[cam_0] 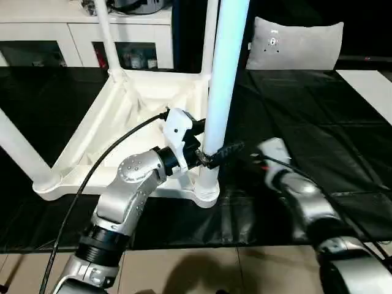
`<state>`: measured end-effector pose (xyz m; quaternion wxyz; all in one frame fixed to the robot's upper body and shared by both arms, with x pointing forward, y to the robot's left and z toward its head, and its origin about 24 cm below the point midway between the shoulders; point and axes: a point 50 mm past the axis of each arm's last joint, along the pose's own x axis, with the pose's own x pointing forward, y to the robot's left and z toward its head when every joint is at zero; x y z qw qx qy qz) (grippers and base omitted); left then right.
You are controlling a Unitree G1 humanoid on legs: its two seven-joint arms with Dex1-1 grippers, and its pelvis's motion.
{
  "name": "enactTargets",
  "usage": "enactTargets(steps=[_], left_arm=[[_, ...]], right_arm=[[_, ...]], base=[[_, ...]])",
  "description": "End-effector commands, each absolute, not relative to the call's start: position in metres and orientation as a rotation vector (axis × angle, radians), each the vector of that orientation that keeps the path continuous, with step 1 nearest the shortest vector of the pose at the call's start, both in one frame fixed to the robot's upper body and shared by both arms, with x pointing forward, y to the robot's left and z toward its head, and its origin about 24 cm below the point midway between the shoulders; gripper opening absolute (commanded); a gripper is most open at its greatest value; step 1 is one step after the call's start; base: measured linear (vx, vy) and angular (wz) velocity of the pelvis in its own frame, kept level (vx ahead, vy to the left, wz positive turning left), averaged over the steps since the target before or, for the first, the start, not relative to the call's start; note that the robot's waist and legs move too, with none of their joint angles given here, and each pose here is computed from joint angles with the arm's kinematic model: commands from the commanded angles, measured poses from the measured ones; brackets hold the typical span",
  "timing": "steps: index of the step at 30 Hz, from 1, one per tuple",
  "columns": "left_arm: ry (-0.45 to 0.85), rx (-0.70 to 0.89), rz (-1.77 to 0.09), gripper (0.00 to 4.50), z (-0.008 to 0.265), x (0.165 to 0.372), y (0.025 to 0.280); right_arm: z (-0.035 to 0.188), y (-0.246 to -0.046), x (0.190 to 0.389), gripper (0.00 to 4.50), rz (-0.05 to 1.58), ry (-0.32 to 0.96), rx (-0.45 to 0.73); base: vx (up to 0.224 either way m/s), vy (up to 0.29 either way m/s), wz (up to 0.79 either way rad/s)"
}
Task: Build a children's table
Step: Rotate table base
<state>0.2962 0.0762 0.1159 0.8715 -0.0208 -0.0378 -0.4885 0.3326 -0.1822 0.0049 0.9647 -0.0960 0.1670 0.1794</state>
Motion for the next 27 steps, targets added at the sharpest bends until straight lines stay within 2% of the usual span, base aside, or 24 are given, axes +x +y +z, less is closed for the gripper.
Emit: enactTargets(steps=[1, 6, 11, 13, 18, 19, 27], left_arm=[[-0.070, -0.026, -1.047, 4.48, 0.110, 0.293, 0.081], [-0.007, 0.020, -1.105, 4.48, 0.097, 0.289, 0.099], [0.170, 0.164, -1.231, 4.48, 0.080, 0.281, 0.131], [0.195, 0.187, -1.252, 4.48, 0.078, 0.280, 0.135], [0.280, 0.336, -1.336, 4.00, 0.073, 0.282, 0.153], [0.300, 0.386, -1.355, 3.88, 0.071, 0.285, 0.156], [0.347, 0.474, -1.417, 3.33, 0.067, 0.292, 0.153]], right_arm=[[0.014, -0.187, 0.332, 4.50, 0.366, 0.294, -0.171], [0.025, -0.193, 0.321, 4.50, 0.424, 0.228, -0.148], [0.037, -0.198, 0.303, 4.50, 0.541, 0.189, -0.184], [0.038, -0.199, 0.301, 4.50, 0.552, 0.189, -0.185], [0.048, -0.203, 0.291, 4.50, 0.663, 0.195, -0.222], [0.049, -0.203, 0.286, 4.50, 0.728, 0.205, -0.242], [0.052, -0.207, 0.275, 4.50, 0.861, 0.247, -0.275]], base=[[0.000, 0.000, 0.00], [0.000, 0.000, 0.00], [0.000, 0.000, 0.00], [0.000, 0.000, 0.00], [0.000, 0.000, 0.00], [0.000, 0.000, 0.00], [0.000, 0.000, 0.00]])
